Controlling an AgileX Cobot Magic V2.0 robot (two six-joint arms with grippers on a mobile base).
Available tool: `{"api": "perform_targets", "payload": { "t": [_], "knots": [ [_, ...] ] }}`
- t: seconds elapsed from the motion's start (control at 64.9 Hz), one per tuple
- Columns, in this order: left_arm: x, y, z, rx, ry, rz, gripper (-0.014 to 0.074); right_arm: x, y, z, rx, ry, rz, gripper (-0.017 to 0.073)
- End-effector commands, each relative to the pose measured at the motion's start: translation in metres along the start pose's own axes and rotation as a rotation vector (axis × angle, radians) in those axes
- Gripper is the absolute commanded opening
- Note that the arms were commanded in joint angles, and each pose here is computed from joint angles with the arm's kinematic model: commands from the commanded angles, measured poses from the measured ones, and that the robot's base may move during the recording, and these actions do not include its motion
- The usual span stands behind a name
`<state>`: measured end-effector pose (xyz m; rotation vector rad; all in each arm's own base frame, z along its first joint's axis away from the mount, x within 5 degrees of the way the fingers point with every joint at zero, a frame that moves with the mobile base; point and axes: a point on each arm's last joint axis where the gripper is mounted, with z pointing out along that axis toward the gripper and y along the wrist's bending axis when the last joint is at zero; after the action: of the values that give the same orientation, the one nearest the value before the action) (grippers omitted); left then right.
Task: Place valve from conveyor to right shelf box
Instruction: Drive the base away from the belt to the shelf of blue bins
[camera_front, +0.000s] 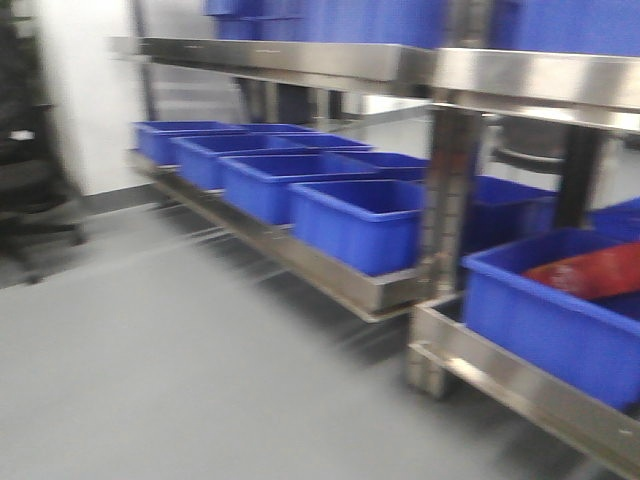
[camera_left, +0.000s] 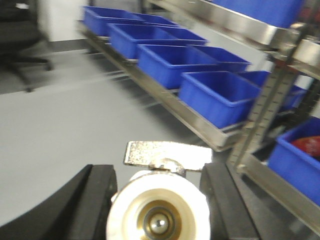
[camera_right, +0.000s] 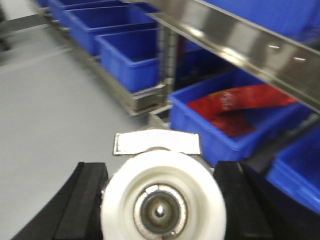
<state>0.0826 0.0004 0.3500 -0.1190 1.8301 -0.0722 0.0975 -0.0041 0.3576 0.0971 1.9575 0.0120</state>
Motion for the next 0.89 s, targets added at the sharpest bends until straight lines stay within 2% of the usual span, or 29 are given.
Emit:
{"api": "perform_targets", "payload": {
  "t": [0.0,0.878],
  "knots": [
    [-0.006,-0.0005,-0.0025,0.003,-0.062,-0.011,-0.0111,-0.0097,-0.0005,-0.0042,0.006,-0.096,-0.007,-0.0162],
    [-0.006,-0.0005,-0.0025,0.003,-0.062,-0.011,-0.0111,-0.0097,-0.0005,-0.0042,0.006,-0.096,-0.007,-0.0162]
  ]
}}
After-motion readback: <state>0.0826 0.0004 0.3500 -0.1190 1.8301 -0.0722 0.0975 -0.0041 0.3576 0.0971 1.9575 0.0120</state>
